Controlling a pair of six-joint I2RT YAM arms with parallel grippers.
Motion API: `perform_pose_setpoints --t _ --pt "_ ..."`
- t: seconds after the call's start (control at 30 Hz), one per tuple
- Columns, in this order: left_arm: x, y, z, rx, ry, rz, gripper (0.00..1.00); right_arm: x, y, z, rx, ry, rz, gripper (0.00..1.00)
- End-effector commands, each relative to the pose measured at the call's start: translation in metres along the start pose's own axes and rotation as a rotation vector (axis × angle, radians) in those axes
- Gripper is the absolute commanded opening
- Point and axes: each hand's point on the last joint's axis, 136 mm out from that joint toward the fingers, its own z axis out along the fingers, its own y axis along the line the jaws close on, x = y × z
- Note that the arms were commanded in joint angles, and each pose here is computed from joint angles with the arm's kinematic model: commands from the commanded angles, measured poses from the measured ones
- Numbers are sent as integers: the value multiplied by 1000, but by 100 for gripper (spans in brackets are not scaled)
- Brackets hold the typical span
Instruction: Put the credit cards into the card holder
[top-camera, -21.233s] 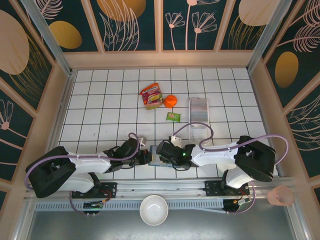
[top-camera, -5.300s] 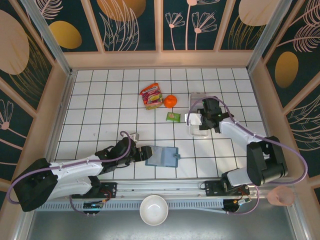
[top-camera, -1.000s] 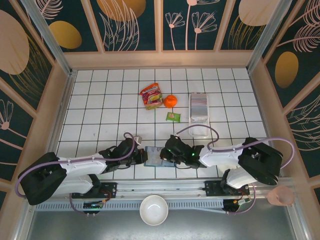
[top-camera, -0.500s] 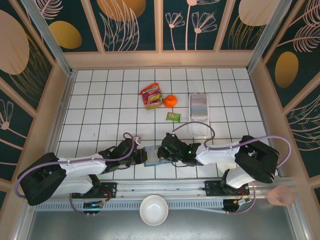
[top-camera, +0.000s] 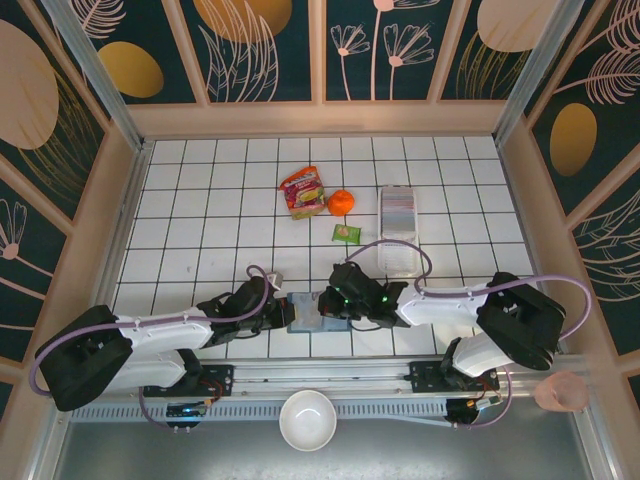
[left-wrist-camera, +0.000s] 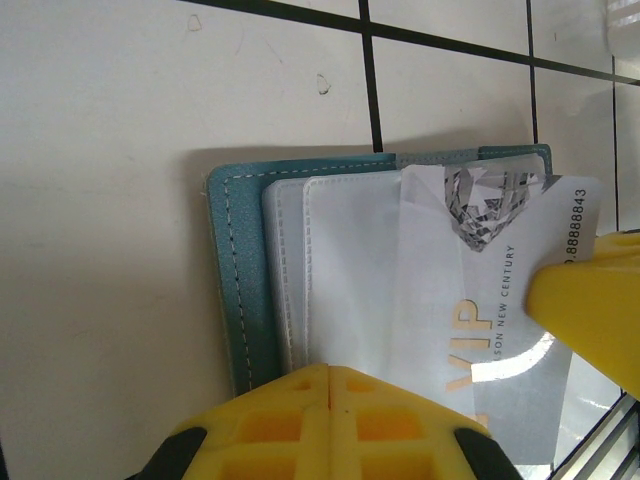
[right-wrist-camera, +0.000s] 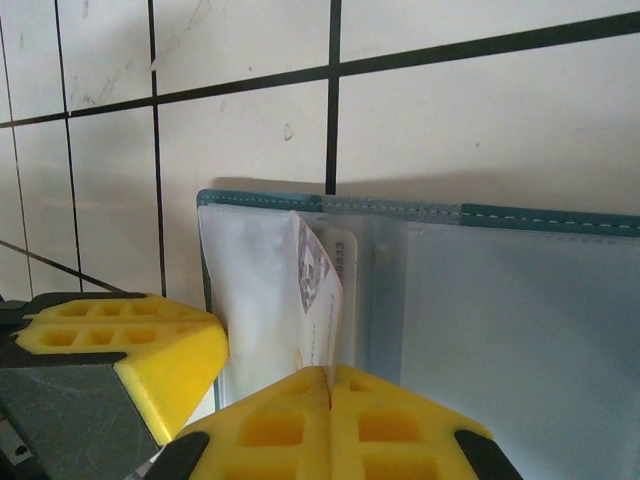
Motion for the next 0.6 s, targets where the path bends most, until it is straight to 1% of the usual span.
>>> perform_pose_setpoints --t 0.0,0.23,0.57 --pt "11 21 1 -67 31 -25 0 24 -30 2 72 112 -19 0" --pt "11 22 0 -66 29 -28 0 22 -33 0 58 116 -17 0" --pt "12 23 0 -65 27 -34 0 23 -15 19 6 123 -13 0"
